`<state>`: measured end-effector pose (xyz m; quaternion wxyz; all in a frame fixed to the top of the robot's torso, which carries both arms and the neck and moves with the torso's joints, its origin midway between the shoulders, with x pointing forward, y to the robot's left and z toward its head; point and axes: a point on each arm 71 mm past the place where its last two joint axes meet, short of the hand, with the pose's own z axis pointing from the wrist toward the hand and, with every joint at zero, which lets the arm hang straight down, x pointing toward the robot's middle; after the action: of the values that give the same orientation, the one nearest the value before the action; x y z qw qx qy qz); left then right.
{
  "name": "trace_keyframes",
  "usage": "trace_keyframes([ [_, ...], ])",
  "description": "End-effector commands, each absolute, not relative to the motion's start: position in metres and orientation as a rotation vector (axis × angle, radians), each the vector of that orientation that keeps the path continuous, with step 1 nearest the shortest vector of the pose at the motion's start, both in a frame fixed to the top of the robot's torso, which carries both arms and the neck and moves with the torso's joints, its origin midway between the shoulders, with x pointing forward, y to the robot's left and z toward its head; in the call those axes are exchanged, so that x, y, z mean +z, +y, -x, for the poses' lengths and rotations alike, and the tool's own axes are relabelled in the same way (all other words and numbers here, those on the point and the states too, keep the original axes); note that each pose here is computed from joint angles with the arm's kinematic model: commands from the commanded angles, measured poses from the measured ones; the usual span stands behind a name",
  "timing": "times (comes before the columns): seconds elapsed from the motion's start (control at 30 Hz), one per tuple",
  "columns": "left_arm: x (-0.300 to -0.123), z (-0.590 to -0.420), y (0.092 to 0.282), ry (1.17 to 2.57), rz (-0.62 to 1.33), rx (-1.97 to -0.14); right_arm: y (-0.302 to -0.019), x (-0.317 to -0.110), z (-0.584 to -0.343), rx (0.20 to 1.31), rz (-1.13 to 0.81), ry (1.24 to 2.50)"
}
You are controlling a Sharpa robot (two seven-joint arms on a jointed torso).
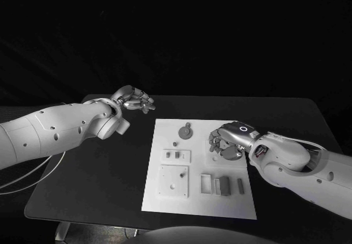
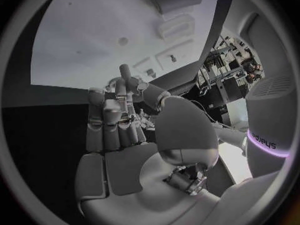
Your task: Assemble the parts on the task board
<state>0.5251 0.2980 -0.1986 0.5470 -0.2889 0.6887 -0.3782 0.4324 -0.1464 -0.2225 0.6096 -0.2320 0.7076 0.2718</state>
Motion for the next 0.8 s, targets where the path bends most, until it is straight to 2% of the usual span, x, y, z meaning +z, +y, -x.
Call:
trace_keyframes([
  [0.03, -0.198, -0.525, 0.296, 1.631, 0.684, -0.91, -0.135, -0.218, -0.427, 0.674, 0.547, 1.618],
  [0.37, -0.198, -0.526, 0.291, 1.629, 0.678, -0.918, -0.073, -0.213, -0.408, 0.843, 0.63, 1.612],
  [0.6, -0.198, -0.527, 0.287, 1.629, 0.674, -0.923, -0.043, -0.227, -0.395, 0.901, 0.703, 1.639],
  [0.8, -0.198, -0.527, 0.286, 1.631, 0.674, -0.925, -0.031, -0.241, -0.384, 0.924, 0.757, 1.673],
])
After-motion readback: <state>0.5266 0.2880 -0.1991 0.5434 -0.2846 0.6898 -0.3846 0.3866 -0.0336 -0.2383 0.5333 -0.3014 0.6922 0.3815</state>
